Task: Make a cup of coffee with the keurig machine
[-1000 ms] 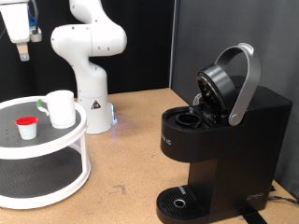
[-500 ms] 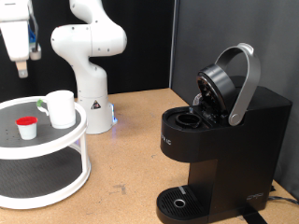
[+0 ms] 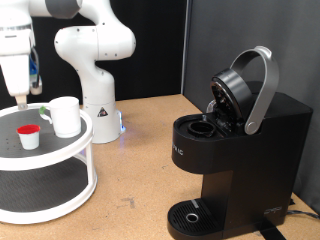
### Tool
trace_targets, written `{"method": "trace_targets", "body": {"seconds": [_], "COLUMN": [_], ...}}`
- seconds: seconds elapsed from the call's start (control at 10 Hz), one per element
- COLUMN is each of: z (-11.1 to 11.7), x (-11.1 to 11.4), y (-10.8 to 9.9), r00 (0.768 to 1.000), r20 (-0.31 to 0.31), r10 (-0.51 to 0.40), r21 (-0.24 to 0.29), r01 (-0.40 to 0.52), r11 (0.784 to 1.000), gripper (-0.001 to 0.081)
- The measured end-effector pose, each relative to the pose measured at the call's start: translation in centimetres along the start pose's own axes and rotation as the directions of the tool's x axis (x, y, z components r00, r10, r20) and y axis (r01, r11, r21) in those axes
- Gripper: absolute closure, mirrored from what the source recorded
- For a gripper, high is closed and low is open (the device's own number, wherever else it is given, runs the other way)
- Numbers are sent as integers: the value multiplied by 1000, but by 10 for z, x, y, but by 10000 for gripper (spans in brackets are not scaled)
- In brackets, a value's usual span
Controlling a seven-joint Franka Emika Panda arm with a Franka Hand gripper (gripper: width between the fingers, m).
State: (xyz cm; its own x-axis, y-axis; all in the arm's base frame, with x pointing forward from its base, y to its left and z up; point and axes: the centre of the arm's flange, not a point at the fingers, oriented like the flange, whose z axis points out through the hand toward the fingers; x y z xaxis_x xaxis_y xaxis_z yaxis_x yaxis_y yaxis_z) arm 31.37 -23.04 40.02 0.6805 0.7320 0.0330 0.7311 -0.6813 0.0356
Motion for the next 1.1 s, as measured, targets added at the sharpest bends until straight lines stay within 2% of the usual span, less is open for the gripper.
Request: {"method": "trace_targets", "body": {"seconds": [0.6, 1.1], "z": [42, 59], "x": [6, 5], "y": [-1, -2], "r00": [1000, 1000], "r20": [15, 13], "r10": [-7, -1], "r21": [2, -7], "r01": [7, 1], "r11": [1000, 1000], "gripper": [6, 6]}}
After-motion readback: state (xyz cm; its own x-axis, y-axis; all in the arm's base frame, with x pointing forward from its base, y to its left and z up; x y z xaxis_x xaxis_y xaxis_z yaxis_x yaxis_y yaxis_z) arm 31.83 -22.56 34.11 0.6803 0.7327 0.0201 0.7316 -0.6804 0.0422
